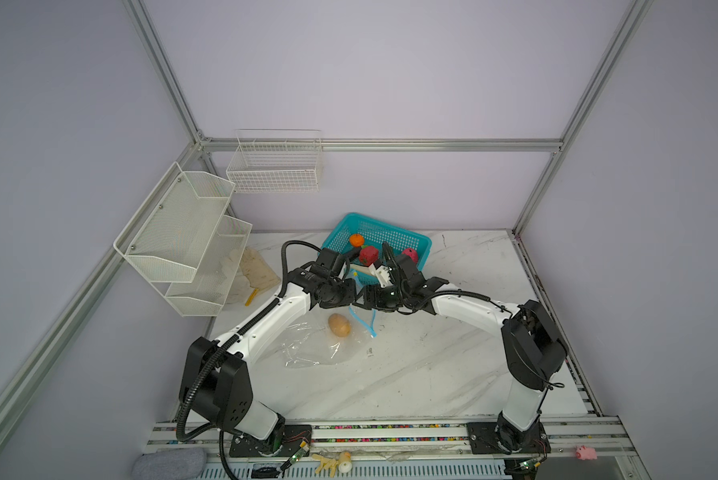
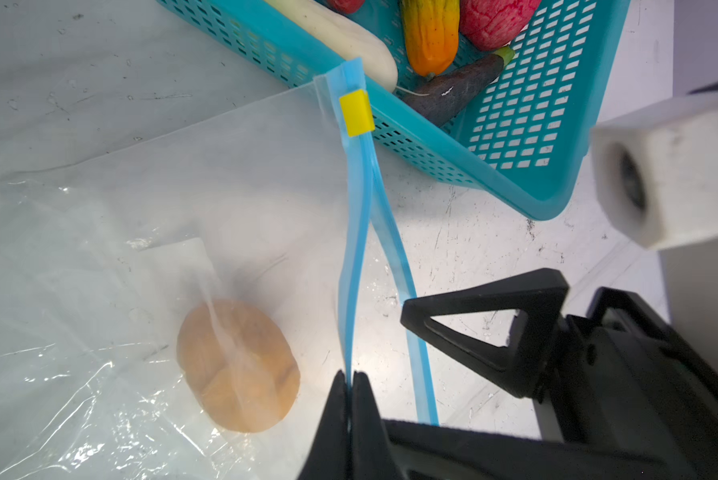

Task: Place the food in the zip-top bag and seal the zipper
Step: 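Open the right gripper to drop the mango into the bag, then raise the right gripper back over the basket toward the green cucumber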

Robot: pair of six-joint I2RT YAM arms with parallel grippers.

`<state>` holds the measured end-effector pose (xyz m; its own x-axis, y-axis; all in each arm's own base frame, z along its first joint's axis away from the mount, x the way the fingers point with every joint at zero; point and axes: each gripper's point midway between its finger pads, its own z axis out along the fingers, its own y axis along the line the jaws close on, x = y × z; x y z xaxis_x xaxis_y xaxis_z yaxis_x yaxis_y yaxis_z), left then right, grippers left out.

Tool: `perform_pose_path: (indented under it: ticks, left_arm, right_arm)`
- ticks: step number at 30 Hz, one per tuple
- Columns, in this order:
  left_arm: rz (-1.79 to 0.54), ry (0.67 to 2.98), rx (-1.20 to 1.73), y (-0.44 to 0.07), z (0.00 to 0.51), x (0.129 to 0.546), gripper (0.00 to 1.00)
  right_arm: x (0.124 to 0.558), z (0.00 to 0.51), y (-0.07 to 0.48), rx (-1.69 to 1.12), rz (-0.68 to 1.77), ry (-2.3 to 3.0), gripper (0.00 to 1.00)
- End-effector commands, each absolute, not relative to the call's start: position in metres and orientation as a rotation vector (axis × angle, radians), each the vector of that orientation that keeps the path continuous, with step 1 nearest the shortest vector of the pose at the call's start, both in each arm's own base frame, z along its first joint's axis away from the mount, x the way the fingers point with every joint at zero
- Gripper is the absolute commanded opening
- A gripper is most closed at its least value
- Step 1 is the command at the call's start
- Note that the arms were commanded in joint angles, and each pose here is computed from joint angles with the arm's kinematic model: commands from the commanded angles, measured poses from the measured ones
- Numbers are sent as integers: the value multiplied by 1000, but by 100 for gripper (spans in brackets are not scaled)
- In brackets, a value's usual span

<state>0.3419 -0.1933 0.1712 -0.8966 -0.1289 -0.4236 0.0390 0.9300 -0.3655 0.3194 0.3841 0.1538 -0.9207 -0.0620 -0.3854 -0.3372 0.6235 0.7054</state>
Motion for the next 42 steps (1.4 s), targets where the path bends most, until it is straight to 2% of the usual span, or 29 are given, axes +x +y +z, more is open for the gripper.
perform_pose_path:
  ticks: [1,8,17,26,42]
  left_arm:
    - [-547,2583,-56,-197,186,344,0]
    - [-547,2581,-54,-197,186,344,0]
    - [-554,2582,-47,-198,187,344,0]
    - [-575,2592,-44,-203,188,347,0]
    - [-571,2596,-56,-202,189,346,0]
  right_arm:
    - [322,181,380,-314,1162,2476,72]
    - [333,198,363,-320,989,2436,71]
    - [398,206,322,-287,550,2373,68]
    - [458,181,281,-243,302,2389,65]
    - [516,115,277,-270,64,2455,61]
